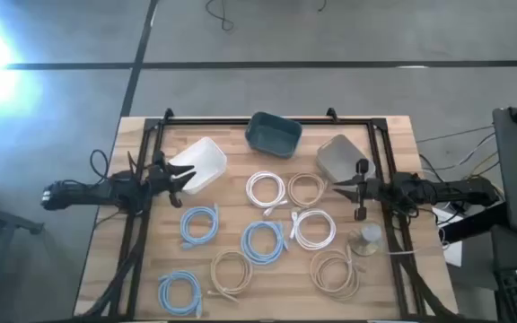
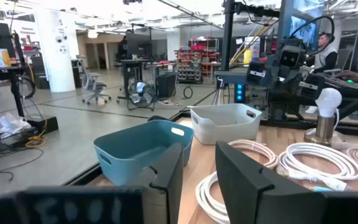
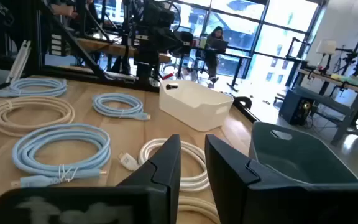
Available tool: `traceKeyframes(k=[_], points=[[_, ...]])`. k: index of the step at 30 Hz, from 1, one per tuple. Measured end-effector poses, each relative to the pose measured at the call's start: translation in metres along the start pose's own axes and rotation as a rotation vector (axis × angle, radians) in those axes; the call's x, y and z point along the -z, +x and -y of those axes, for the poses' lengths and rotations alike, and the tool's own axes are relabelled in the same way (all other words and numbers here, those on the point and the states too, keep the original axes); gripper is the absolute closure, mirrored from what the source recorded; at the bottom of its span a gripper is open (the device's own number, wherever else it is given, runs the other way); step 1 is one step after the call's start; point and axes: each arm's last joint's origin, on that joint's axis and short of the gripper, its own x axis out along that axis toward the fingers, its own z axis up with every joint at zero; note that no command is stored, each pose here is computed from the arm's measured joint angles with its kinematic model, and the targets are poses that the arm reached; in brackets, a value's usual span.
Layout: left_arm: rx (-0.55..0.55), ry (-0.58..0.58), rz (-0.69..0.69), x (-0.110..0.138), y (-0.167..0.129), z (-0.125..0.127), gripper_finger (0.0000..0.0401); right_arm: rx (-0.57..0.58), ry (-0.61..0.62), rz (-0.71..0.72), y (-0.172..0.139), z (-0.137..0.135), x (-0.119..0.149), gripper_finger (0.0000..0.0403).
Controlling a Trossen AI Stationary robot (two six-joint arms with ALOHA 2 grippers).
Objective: Pick & Place USB Port
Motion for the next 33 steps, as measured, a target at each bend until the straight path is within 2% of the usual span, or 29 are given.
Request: traceKeyframes(k=[16, 33], points=[[0.0, 0.0, 0.0, 0.0, 0.0, 0.0, 0.03, 0.0, 0.0, 0.0, 0.0, 0.0, 0.0, 0.0316], [0.0, 0.0, 0.0, 0.0, 0.0, 0.0, 0.03, 0.0, 0.0, 0.0, 0.0, 0.0, 0.0001, 0.0333]])
